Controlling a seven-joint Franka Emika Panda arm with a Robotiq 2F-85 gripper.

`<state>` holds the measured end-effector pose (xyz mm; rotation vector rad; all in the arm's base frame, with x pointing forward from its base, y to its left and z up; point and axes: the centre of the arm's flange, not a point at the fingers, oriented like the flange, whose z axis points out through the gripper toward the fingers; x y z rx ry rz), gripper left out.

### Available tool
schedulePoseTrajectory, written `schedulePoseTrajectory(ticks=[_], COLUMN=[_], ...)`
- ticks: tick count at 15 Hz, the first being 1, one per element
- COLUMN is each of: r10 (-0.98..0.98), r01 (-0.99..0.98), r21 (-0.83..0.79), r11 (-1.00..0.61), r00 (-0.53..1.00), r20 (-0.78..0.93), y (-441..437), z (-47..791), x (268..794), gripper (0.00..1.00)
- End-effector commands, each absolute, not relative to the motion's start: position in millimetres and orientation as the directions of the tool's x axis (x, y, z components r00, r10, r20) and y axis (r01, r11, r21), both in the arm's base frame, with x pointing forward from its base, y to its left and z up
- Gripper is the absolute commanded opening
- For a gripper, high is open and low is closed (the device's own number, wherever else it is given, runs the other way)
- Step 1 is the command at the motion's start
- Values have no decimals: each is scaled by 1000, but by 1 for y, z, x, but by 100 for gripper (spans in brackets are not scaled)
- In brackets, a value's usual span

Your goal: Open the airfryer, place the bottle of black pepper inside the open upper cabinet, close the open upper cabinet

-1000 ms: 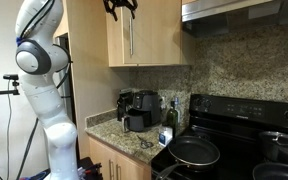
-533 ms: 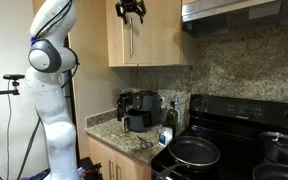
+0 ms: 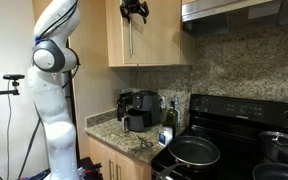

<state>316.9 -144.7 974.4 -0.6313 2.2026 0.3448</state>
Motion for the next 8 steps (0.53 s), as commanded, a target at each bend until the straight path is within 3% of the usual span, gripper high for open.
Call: schedulePoseTrajectory(ticks=[1, 8], r10=[-374, -577], r01=[-611, -769], r21=[64, -46], r11=[789, 638], r00=[-561, -438], r20=[-739, -689], y=[-121, -1], z=[957, 950], x=[325, 345], gripper=[100, 100])
